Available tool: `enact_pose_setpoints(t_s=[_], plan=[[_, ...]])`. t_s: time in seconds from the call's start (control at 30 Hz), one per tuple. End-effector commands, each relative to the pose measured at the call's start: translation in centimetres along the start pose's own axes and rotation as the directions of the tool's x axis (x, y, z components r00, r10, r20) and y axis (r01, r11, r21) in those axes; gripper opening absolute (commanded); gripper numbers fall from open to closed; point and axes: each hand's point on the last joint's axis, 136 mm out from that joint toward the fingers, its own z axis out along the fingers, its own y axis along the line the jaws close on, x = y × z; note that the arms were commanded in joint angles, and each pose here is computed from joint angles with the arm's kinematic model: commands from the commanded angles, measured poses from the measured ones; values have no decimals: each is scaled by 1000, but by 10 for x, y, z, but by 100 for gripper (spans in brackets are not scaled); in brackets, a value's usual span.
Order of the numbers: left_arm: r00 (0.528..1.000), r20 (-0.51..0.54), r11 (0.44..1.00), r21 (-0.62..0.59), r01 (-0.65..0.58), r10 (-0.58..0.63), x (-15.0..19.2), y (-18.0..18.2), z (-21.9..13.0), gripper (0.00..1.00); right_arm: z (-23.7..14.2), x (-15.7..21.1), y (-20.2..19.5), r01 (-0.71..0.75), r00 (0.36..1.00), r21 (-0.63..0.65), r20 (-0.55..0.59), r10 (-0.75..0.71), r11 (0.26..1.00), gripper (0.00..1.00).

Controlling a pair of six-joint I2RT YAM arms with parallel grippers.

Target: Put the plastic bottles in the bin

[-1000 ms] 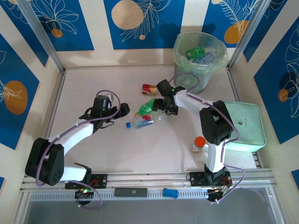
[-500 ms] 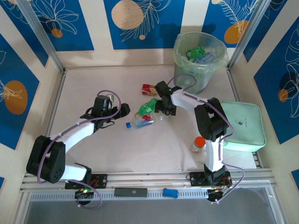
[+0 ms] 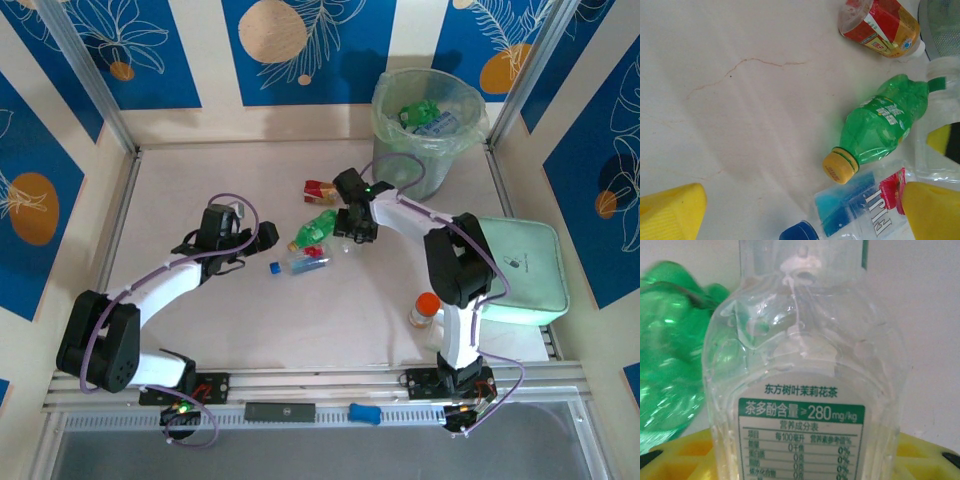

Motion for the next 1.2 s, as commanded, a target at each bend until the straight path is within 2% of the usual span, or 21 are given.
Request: enact_pose_setpoints(t_s=[0.0, 0.2, 0.3, 0.43, 0.6, 0.9, 1.07, 1.17], plan=[[1000, 12, 1000, 23, -1, 1, -8, -4, -5, 100, -44, -17, 23, 27, 997, -176, 81, -13, 984, 49], [1000, 6, 999, 34, 16, -16, -6, -4, -1, 100, -107, -33, 58, 68, 989, -502, 146, 6, 862, 47], [1000, -4, 999, 48, 27, -26, -4, -7, 1, 100, -139, -46, 66, 95, 983, -612, 184, 24, 785, 46], [999, 1, 998, 55, 39, -39, -4, -7, 1, 100, -176, -70, 63, 131, 969, -689, 241, 56, 713, 46], [999, 9, 998, 52, 41, -41, -3, -5, -3, 100, -220, -113, 41, 150, 941, -725, 314, 128, 672, 45], [999, 30, 998, 51, 41, -43, -2, -3, -9, 100, -278, -187, -19, 167, 845, -634, 487, 222, 755, 45], [999, 26, 998, 58, 40, -41, 0, -4, -11, 100, -287, -227, -57, 111, 791, -555, 552, 265, 824, 45], [999, 28, 997, 60, 39, -41, 0, -4, -13, 100, -283, -244, -68, 84, 785, -507, 564, 257, 858, 45]])
